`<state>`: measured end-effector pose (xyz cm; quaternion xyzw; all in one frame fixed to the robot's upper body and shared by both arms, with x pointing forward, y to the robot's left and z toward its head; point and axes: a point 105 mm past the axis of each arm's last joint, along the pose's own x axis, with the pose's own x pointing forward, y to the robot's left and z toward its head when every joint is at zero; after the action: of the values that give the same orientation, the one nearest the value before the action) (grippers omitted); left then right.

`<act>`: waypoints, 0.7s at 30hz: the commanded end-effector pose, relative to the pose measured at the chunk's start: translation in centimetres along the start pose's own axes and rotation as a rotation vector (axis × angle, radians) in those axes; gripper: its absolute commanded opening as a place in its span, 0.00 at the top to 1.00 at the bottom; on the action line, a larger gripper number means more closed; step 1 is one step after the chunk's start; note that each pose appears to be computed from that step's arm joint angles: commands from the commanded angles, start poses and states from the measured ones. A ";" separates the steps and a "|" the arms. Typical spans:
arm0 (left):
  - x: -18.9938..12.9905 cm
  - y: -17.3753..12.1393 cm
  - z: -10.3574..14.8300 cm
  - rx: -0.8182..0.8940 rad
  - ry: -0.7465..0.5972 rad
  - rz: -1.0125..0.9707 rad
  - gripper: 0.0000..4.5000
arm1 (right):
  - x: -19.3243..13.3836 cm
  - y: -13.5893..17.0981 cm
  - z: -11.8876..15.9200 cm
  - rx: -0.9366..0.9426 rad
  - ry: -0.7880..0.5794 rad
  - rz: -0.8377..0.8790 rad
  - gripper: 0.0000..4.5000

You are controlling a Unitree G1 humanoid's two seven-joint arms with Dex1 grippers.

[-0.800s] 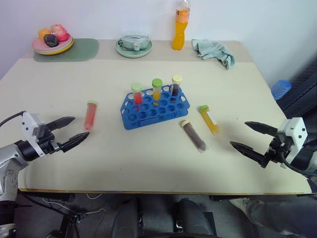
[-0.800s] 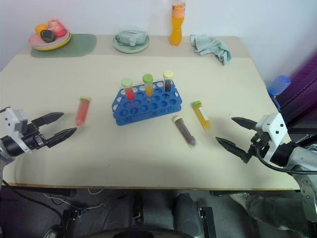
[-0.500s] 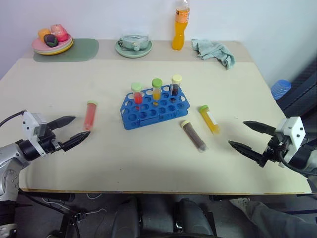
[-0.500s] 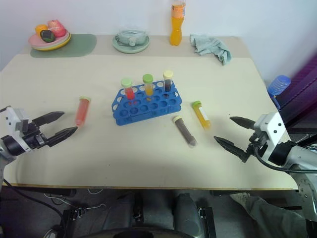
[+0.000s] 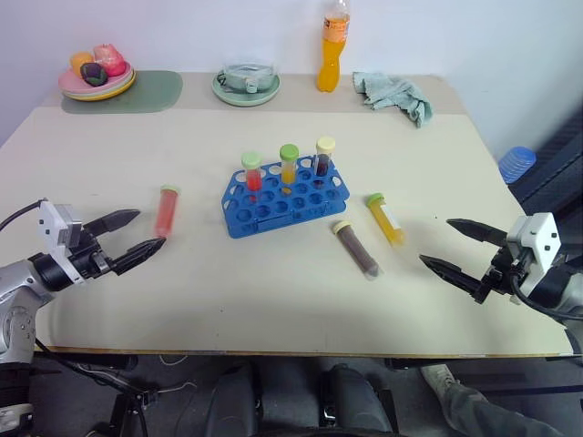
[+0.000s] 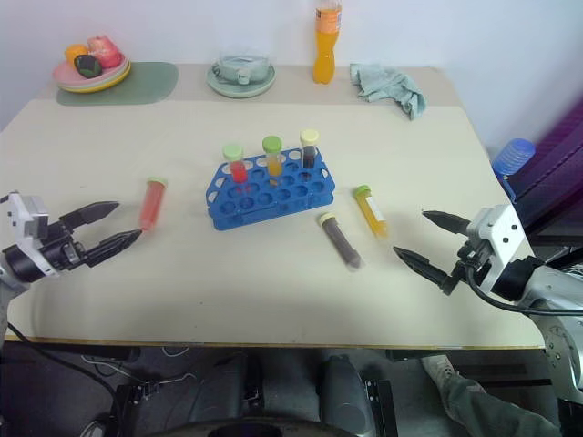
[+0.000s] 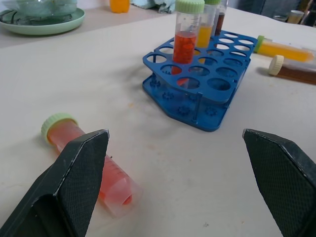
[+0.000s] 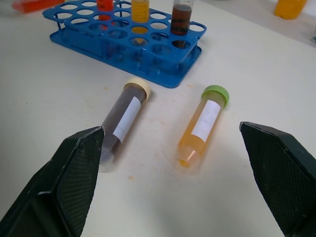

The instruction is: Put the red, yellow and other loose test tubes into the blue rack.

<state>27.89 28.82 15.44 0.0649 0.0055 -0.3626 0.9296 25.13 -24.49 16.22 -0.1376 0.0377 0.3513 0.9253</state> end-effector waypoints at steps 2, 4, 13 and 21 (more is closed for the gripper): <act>0.0 0.2 1.1 0.031 -0.040 0.001 0.01 | -0.7 -0.6 0.1 -0.033 -0.025 -0.021 0.00; 0.3 0.1 1.3 0.033 -0.050 -0.008 0.01 | -0.9 -0.7 -0.1 -0.036 -0.024 -0.023 0.00; 2.8 -3.6 4.5 -0.083 -0.240 -0.310 0.01 | 1.2 -0.2 1.0 0.085 0.108 -0.056 0.00; 6.4 -5.9 4.8 -0.011 -0.194 -0.499 0.01 | 6.7 1.9 5.3 0.273 0.141 0.115 0.00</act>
<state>28.49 20.09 18.62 -0.0046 -0.0602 -0.5717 0.8183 28.80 -18.31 19.55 -0.0424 0.1412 0.3787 0.9137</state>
